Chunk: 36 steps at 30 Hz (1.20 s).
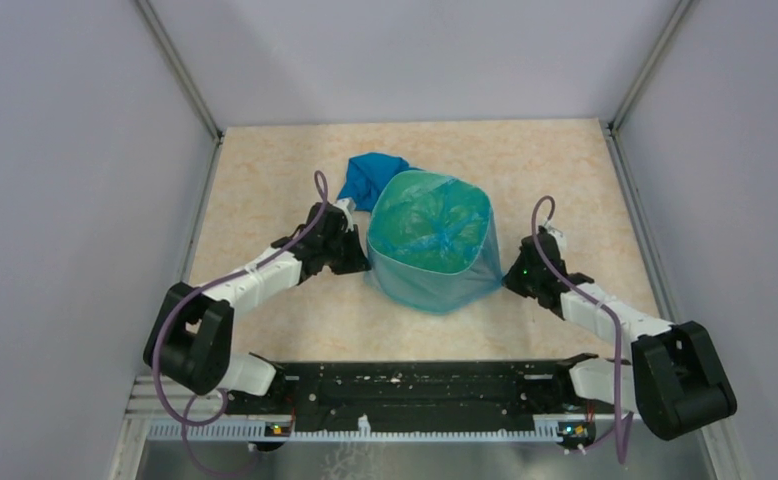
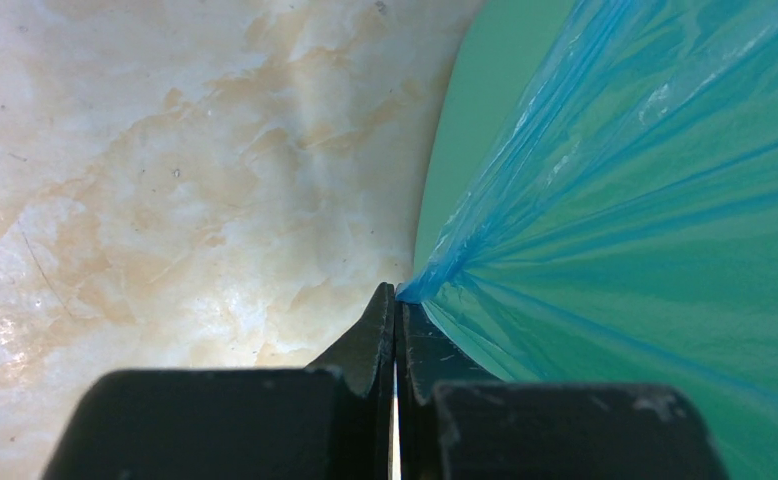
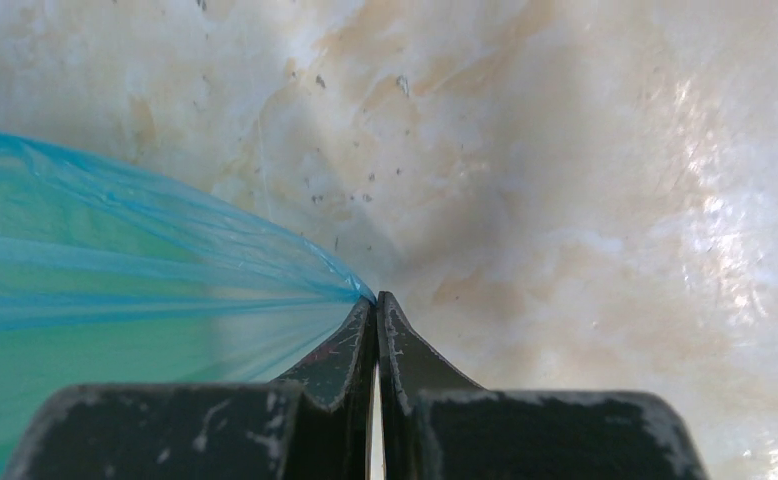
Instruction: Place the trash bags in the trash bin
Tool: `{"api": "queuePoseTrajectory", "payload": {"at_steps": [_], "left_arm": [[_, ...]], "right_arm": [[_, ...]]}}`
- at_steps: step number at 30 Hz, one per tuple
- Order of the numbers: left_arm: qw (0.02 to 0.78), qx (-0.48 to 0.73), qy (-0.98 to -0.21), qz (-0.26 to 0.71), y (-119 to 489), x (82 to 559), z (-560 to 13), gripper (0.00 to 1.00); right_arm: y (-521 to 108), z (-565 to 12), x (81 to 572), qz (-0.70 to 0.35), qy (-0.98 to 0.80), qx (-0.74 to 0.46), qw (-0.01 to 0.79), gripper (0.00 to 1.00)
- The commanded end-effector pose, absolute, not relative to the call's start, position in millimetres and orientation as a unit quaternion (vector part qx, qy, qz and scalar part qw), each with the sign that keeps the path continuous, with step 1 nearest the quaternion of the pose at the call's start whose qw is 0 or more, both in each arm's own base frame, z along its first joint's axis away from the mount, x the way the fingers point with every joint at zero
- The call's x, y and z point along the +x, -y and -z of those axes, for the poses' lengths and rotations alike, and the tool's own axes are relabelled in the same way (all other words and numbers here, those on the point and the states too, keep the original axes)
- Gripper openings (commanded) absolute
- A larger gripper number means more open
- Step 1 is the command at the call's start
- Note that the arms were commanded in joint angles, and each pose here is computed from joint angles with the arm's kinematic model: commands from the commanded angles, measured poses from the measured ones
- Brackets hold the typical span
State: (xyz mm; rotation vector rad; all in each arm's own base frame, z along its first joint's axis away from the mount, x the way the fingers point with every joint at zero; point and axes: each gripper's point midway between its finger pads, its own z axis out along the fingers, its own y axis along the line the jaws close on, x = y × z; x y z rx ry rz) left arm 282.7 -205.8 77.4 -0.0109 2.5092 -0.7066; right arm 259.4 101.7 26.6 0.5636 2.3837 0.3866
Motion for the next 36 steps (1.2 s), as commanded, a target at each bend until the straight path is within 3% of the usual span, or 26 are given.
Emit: {"api": "queuePoseTrajectory", "payload": {"at_steps": [1,10,13,15,17,27,36], "left_arm": [[0.278,-0.004,-0.929,0.243,201,295,-81,0.00],[0.268,0.000,-0.931,0.246,201,292,-78,0.00],[0.270,0.004,-0.930,0.251,203,292,-81,0.00],[0.269,0.007,-0.929,0.255,204,292,-84,0.05],[0.272,0.008,-0.927,0.257,205,292,-87,0.09],[0.297,0.015,-0.920,0.254,200,292,-109,0.31],[0.311,0.023,-0.917,0.248,194,287,-122,0.39]], "right_arm": [[-80,-34,274,-0.073,-0.911,0.204,0.350,0.00],[-78,-44,273,-0.069,-0.915,0.199,0.344,0.01],[-77,-60,275,-0.071,-0.913,0.193,0.353,0.21],[-75,-71,275,-0.070,-0.910,0.192,0.361,0.40],[-73,-84,275,-0.068,-0.907,0.191,0.369,0.46],[-77,-188,283,-0.091,-0.890,0.146,0.422,0.51],[-91,-280,283,-0.124,-0.871,0.110,0.463,0.53]]}}
